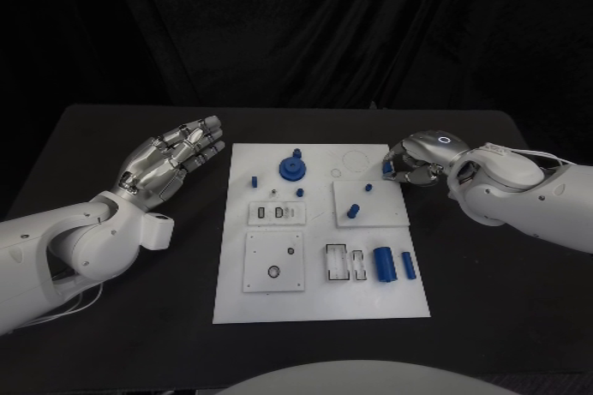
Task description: Assemble the parts on the task board
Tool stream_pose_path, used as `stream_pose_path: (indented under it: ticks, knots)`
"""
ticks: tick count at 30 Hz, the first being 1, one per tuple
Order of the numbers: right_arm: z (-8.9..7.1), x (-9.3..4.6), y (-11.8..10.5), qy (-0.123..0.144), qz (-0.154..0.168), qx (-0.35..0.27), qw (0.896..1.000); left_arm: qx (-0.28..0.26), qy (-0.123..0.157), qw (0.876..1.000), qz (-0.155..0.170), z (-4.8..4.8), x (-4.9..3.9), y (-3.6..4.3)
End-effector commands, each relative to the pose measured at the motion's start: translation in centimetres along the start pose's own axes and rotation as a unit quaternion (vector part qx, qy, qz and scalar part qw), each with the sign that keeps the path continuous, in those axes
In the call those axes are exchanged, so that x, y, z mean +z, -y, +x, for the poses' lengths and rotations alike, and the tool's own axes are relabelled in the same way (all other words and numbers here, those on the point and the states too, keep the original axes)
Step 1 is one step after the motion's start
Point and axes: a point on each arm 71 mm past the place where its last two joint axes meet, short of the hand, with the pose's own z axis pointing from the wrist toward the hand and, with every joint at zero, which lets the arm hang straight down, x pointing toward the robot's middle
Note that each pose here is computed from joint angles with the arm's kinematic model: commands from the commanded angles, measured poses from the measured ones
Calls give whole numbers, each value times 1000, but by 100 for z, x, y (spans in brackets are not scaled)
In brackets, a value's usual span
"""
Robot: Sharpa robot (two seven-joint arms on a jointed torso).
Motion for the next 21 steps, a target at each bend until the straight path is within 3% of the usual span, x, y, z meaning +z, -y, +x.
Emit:
stream_pose_path:
  ticks: [1, 11, 21]
  knots:
    - [8, -7, -6, 9, -1, 1, 1000, -7, -6, 1000, 11, 17, 4, 8]
    - [-5, -10, -10, 19, -3, 2, 1000, -7, -6, 1000, 8, 16, 5, 1]
    - [-124, -67, -78, 73, -20, 12, 997, -6, -4, 1000, 6, 8, -4, 1]
